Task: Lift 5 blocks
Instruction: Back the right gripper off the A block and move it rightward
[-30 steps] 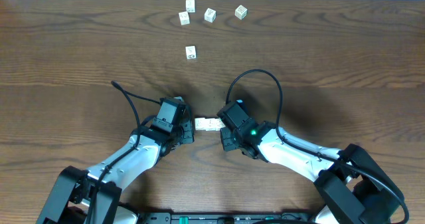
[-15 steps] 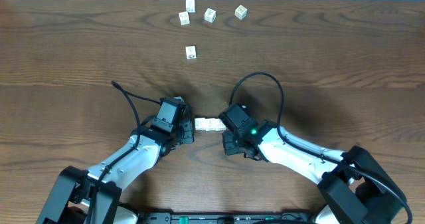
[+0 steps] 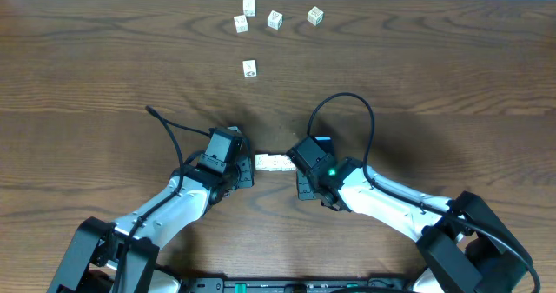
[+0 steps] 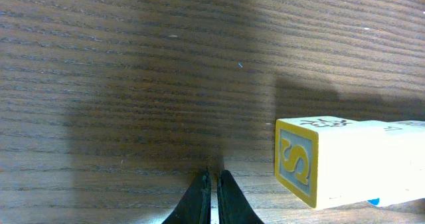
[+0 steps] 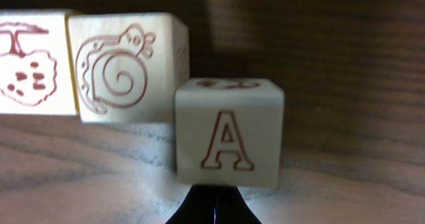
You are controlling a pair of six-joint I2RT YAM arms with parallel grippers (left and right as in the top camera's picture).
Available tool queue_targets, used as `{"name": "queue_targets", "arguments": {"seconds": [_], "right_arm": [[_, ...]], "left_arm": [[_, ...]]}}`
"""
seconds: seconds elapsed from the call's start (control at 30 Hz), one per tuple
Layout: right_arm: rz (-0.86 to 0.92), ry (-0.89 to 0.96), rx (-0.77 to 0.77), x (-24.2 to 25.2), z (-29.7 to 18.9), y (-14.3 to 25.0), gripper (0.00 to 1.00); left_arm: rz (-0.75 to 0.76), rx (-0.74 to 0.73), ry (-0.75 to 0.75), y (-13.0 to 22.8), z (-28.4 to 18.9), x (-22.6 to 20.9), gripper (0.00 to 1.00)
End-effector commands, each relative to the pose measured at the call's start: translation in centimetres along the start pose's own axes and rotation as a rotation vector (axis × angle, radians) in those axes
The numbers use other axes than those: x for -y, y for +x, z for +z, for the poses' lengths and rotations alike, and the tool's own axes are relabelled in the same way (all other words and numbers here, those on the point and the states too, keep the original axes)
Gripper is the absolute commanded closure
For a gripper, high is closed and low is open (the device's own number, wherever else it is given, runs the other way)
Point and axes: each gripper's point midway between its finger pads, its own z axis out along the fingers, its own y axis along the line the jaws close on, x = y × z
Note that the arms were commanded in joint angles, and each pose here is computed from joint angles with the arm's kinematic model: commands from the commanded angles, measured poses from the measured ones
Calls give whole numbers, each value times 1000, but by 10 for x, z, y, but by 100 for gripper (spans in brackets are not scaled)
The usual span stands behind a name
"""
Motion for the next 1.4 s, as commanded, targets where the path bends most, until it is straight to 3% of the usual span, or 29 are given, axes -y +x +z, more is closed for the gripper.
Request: {"name": "queue_targets", "arguments": {"seconds": [0.0, 0.6, 0.93, 1.17, 1.37], "right_arm": [[7, 69, 4, 17, 10, 3, 99], [-44, 68, 69, 14, 10, -11, 99], [-20, 117, -17, 29, -1, 10, 99], [8, 76, 164, 31, -57, -20, 99], [28, 109, 235, 45, -65, -39, 99]], "left_arm": [[7, 5, -12, 1, -2, -3, 93], [7, 5, -12, 1, -2, -3, 93], [8, 2, -14, 1, -2, -3, 93], [15, 0, -15, 2, -2, -3, 93], [14, 0, -15, 2, -2, -3, 92]]}}
